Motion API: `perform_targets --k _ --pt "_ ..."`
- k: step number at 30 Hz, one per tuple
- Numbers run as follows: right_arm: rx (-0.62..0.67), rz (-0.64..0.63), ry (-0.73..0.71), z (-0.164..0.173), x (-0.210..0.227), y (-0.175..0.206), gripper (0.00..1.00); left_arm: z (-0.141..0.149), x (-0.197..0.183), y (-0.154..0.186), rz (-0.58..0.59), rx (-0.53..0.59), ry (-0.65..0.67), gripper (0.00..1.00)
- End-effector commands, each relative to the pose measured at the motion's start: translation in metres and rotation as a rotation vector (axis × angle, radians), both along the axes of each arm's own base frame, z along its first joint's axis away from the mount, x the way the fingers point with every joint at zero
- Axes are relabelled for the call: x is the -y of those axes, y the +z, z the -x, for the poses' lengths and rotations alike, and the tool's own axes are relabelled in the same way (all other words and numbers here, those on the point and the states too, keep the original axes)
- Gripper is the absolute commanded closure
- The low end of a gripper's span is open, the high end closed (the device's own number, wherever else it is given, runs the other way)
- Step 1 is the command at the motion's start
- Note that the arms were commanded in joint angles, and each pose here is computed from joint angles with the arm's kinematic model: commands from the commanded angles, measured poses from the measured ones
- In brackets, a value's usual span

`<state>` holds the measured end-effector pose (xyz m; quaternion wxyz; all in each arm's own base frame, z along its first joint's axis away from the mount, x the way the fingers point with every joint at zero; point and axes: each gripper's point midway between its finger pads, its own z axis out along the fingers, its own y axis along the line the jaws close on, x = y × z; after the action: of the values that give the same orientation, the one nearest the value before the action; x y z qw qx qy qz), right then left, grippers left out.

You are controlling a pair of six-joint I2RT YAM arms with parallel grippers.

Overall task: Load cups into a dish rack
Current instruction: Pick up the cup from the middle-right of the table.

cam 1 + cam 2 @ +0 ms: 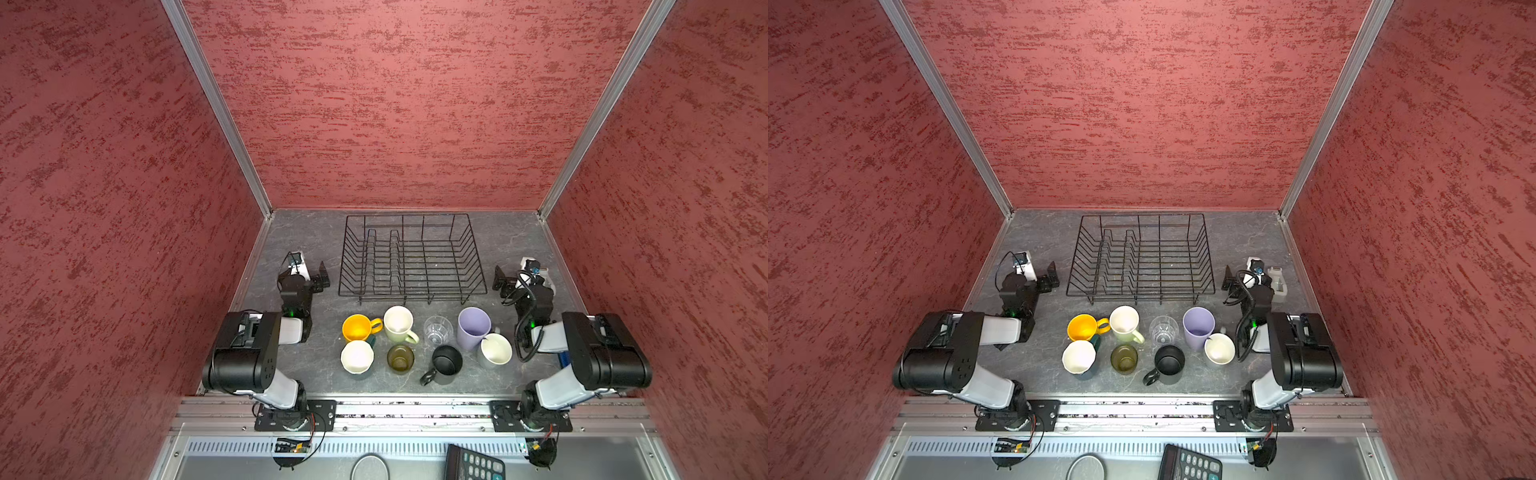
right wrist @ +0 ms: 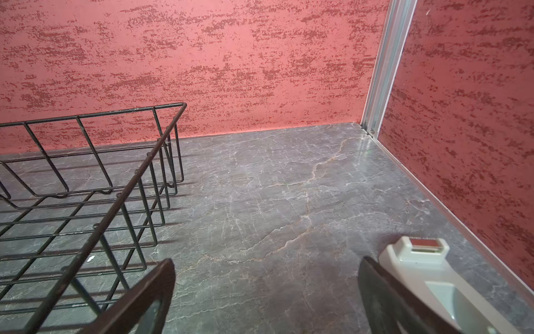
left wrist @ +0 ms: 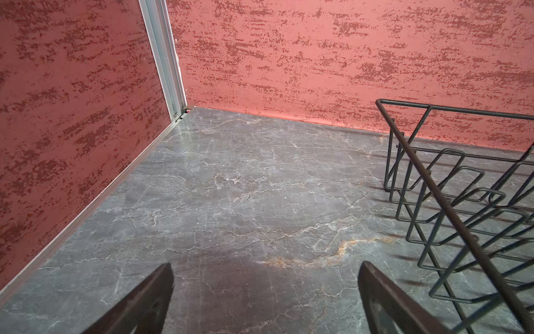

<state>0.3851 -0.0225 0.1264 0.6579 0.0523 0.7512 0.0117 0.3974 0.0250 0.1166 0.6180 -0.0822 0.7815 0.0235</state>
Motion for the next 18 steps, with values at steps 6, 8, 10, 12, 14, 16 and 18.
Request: perform_targets --k 6,8,10,12,14,16,18 --pt "0.019 0.012 0.006 -0.004 0.0007 0.0075 0.01 0.0 0.0006 -0.0012 0.008 -0.003 0.004 0.0" --pt "0.019 0.012 0.006 -0.0041 0.0007 0.0076 0.01 -0.0001 0.001 -0.0012 0.009 -0.003 0.002 0.0" --pt "0.021 0.012 0.005 -0.0041 0.0011 0.0082 0.01 -0.0001 0.001 -0.0011 0.008 -0.003 0.003 0.0" --pt "0.02 0.012 0.008 -0.004 0.0003 0.0077 0.01 -0.0006 0.0001 -0.0005 0.01 -0.002 0.005 0.0" --pt "0.021 0.011 -0.001 -0.0042 0.0022 0.008 0.01 -0.0006 0.0006 -0.0008 0.01 -0.003 0.003 0.0" --pt "0.018 0.004 -0.028 -0.0036 0.0063 0.0074 0.01 -0.0004 0.0009 -0.0012 0.009 -0.004 0.002 0.0" --pt "0.019 0.003 -0.027 -0.0039 0.0061 0.0077 0.01 -0.0004 0.0008 -0.0011 0.009 -0.003 0.002 0.0"
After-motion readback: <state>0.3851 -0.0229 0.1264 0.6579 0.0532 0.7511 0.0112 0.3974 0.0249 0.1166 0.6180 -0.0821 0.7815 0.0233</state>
